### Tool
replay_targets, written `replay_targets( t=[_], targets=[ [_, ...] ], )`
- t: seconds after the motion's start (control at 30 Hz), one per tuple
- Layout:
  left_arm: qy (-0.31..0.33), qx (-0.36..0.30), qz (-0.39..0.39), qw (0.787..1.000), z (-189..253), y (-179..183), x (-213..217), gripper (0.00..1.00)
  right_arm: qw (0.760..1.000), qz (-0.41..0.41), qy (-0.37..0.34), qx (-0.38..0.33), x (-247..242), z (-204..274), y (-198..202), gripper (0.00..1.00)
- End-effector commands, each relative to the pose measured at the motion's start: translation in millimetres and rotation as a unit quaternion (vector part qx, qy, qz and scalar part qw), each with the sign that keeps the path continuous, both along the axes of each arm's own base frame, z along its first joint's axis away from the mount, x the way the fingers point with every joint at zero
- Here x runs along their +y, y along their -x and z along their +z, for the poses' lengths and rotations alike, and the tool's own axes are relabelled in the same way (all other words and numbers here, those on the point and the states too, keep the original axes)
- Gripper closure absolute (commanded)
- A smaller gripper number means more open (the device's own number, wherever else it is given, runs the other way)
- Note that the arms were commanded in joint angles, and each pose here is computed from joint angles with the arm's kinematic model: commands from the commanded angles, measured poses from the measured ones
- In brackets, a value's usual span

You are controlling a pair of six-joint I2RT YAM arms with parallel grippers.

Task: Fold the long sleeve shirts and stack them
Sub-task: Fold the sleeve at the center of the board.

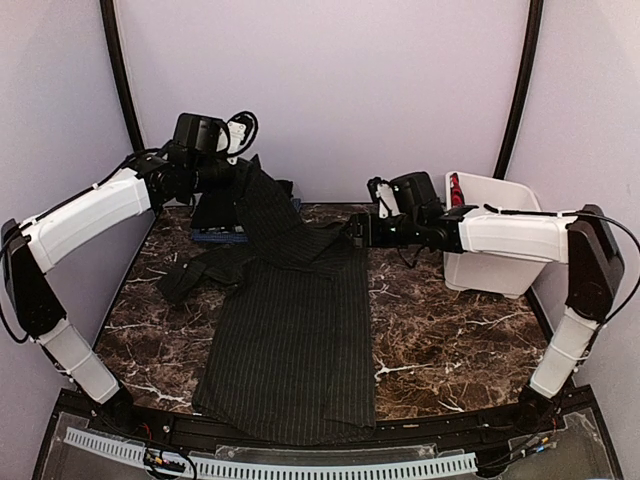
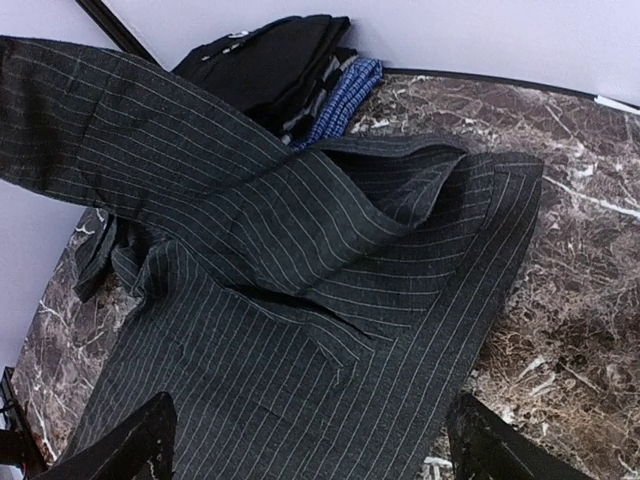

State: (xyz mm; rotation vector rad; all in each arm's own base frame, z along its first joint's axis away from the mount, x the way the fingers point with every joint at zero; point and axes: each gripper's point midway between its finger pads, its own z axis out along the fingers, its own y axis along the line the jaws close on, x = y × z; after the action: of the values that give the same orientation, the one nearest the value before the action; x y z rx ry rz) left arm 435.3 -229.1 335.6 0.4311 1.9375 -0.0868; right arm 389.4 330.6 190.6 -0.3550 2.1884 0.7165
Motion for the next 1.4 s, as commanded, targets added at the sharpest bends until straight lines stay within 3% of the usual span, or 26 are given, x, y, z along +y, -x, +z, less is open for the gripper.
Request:
replay_targets(
  t=[0.0,0.1,0.23,0.5,0.83,1.17,1.37],
  targets=[
    [0.062,0.023,-0.069,0.995,-0.9,29.3,-18.5,1.00,1.000,-0.006,-0.002,0.026,1.9,-22.5,-6.9,0.11],
    [0.090,0.024,-0.015,0.996,-4.5,36.7,2.5,1.00,0.999,-0.006,-0.013,0.037,5.1,-30.5,-9.5,0.15],
    [0.115,0.001,0.119,0.986,0.5,46.7,56.9,1.00,0.998,0.004,-0.018,0.052,12.8,-43.6,-14.3,0.24],
    [0.180,0.012,0.164,0.970,1.5,76.5,83.1,1.00,0.997,0.024,-0.023,0.075,39.8,-64.4,-37.8,0.43],
    [0.206,0.064,-0.029,0.976,-14.0,96.7,17.8,1.00,0.994,0.043,-0.043,0.092,72.8,-81.9,-67.4,0.47],
    [0.244,0.110,-0.236,0.934,-25.8,145.0,-54.0,1.00,0.989,0.044,-0.064,0.128,97.0,-118.3,-88.9,0.66],
    [0.240,0.147,-0.308,0.909,-41.7,168.2,-98.4,1.00,0.986,0.048,-0.069,0.146,98.2,-137.2,-90.0,0.66]
  ],
)
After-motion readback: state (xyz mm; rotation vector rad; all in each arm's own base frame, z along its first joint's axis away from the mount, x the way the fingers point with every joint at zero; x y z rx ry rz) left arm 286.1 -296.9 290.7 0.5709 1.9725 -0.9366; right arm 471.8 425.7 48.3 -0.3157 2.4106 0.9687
